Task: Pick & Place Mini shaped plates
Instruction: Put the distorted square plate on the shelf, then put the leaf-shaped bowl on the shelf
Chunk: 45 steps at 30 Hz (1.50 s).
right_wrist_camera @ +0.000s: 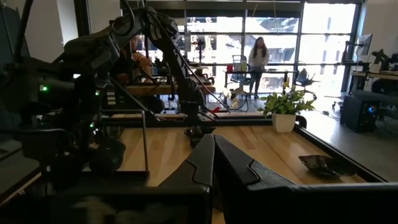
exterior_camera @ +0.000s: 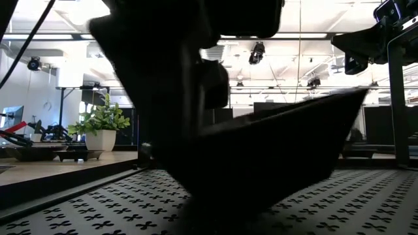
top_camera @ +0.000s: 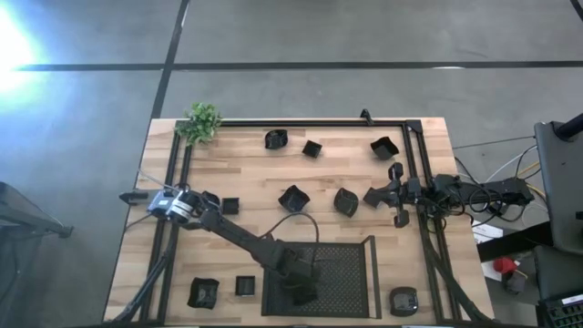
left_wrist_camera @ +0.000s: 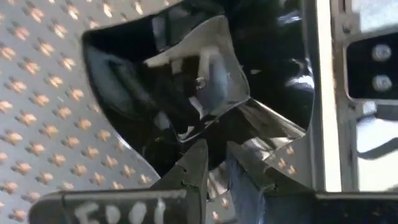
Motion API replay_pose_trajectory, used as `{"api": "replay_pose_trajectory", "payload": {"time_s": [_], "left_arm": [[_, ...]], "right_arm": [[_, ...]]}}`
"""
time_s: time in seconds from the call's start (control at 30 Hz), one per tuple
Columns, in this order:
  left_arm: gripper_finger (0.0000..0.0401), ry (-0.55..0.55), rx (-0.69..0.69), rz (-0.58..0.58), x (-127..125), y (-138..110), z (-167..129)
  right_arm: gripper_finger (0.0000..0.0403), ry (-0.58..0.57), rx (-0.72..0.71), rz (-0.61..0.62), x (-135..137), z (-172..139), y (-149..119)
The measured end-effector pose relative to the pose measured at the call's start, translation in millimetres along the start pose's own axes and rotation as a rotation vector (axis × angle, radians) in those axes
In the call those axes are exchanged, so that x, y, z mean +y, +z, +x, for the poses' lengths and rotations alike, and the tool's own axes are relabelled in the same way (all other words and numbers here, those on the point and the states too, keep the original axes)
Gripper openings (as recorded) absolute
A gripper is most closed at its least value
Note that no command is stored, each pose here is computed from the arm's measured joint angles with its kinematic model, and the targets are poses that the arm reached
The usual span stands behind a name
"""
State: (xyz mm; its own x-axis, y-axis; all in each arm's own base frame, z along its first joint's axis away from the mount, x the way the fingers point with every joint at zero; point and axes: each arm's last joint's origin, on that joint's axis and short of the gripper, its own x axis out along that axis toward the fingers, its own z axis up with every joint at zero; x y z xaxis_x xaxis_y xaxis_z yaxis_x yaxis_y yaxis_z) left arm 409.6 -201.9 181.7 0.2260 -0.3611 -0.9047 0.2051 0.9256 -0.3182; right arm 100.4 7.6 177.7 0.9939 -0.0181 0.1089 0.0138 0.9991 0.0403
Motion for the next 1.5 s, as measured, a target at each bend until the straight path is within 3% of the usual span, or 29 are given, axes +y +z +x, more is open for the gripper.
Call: {"api": "replay_pose_trajectory", "payload": {"time_s": [0.5,0.87,1.03,1.33,1.5], "left_arm": [[0.0051,-0.035,0.125,-0.022,-1,-11,-2],[0.0051,-0.027,0.009,0.056,-14,8,-36],[0.0051,0.109,-0.1,0.078,-20,13,-69],[0.0051,0.472,-0.33,0.043,-17,12,-124],[0.0051,0.556,-0.401,-0.014,-9,11,-146]], "right_arm": [[0.0008,0.0,0.0,0.0,0,0,0],[0.0008,0.0,0.0,0.0,0,0,0],[0.0008,0.0,-0.001,0.0,0,0,0],[0.0008,0.0,-0.002,-0.003,0,0,0],[0.0008,0.0,-0.004,-0.001,0,0,0]]}}
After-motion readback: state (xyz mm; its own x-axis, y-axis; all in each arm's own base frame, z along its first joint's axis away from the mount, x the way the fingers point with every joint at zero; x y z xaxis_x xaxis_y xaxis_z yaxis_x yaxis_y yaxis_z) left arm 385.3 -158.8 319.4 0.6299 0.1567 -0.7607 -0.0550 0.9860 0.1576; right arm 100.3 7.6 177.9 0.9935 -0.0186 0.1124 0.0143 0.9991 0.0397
